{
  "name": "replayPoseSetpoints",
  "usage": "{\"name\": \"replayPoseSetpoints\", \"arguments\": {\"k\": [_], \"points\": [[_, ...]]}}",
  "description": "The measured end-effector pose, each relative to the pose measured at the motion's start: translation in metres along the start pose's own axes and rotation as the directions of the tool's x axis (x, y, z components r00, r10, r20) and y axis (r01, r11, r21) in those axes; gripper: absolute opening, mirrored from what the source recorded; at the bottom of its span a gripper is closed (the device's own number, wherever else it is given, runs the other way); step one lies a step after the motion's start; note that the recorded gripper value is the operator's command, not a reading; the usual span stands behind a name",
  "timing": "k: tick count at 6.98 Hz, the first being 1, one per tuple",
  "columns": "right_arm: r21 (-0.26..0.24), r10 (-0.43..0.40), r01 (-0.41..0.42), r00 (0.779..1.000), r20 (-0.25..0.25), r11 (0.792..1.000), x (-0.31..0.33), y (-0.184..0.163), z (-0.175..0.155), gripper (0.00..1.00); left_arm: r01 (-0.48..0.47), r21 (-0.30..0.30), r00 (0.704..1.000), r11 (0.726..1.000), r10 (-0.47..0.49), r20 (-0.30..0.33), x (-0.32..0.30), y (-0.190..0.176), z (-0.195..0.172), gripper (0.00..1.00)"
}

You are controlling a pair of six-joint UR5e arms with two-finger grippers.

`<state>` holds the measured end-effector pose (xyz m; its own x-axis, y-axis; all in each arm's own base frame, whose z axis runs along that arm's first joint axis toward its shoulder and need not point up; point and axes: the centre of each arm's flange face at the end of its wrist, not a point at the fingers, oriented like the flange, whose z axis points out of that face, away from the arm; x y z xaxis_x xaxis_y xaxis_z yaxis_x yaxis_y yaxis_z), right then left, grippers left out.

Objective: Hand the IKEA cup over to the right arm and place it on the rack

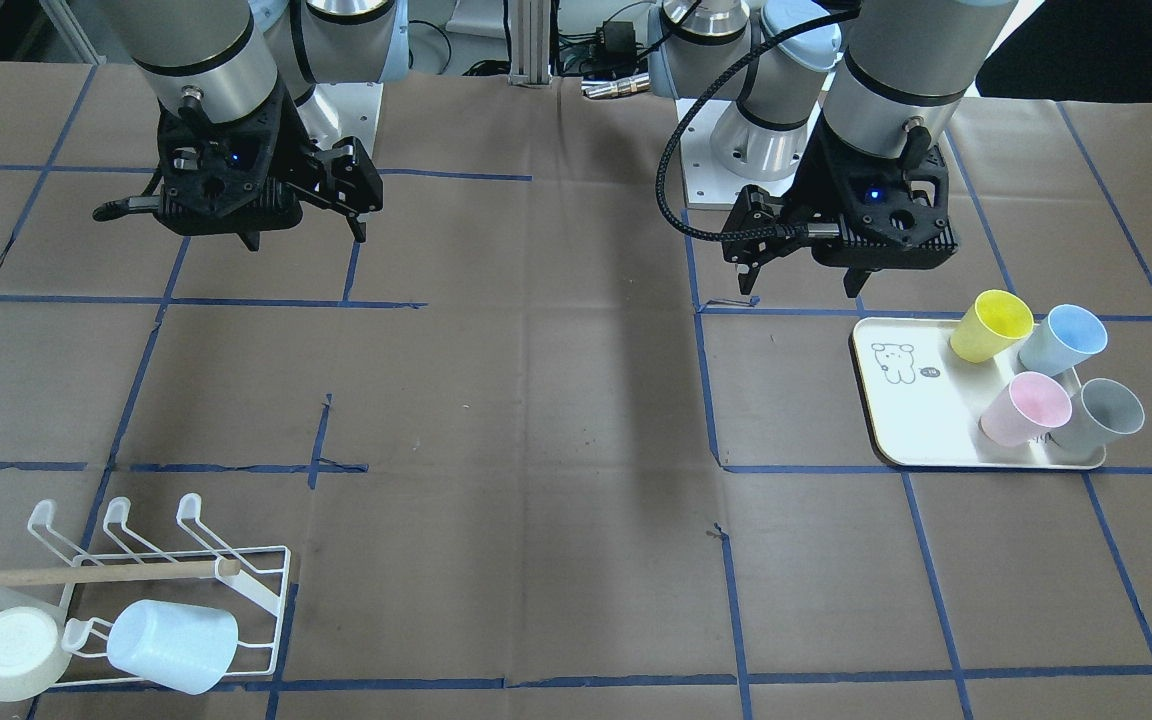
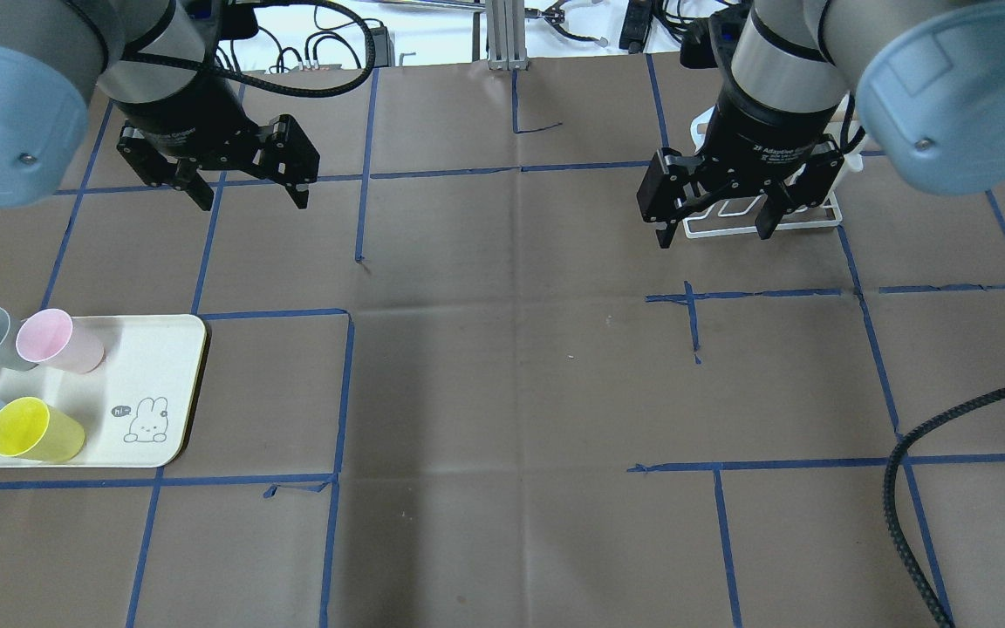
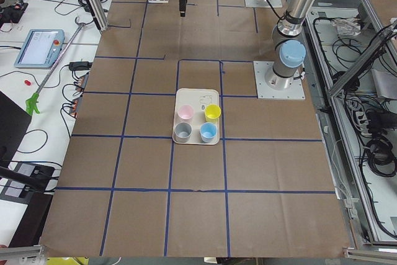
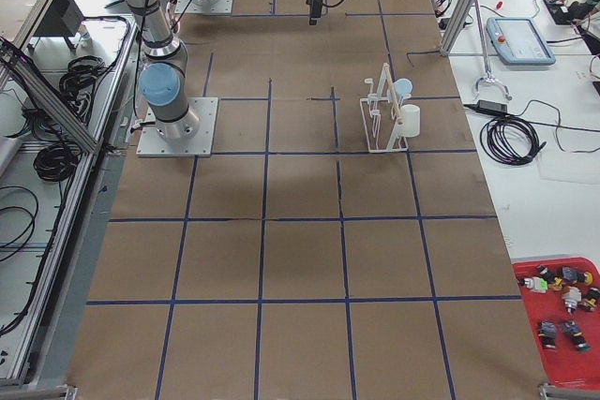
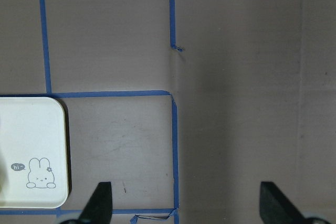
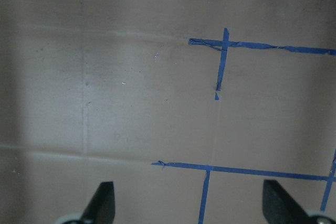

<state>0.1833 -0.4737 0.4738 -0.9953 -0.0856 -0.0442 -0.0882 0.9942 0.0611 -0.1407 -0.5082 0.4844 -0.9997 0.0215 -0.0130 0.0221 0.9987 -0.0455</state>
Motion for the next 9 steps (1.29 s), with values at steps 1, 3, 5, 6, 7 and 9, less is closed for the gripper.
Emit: {"name": "replayPoseSetpoints", "arguments": {"k": [1,3,5,6,7,9], "points": [[0.004,0.004,-0.004,1.000,-0.002,1.000,0.001,0.003,0.006,1.00,0.000,0.000,1.000,1.000,0.000,0.000,0.000,0.000,0.000,1.00],[0.026,0.021,-0.021,1.000,0.001,0.999,0.010,0.016,0.013,1.00,0.001,0.000,1.000,1.000,-0.001,0.000,0.000,0.000,0.000,1.00],[0.038,0.044,-0.044,0.999,0.000,0.998,0.022,0.018,0.012,1.00,0.000,-0.001,1.000,1.000,0.000,-0.001,0.000,0.000,0.000,1.00],[0.044,0.047,-0.047,0.999,-0.001,0.998,0.024,0.018,0.011,1.00,0.000,-0.001,1.000,1.000,0.000,-0.001,0.000,0.000,0.000,1.00],[0.049,0.047,-0.047,0.999,-0.001,0.998,0.024,0.018,0.009,1.00,0.001,0.000,1.000,1.000,-0.001,-0.001,0.000,0.000,0.000,1.00],[0.055,0.044,-0.044,0.999,0.000,0.997,0.024,0.017,0.006,1.00,0.000,-0.001,1.000,1.000,0.000,-0.002,0.000,-0.001,0.001,1.00]]}}
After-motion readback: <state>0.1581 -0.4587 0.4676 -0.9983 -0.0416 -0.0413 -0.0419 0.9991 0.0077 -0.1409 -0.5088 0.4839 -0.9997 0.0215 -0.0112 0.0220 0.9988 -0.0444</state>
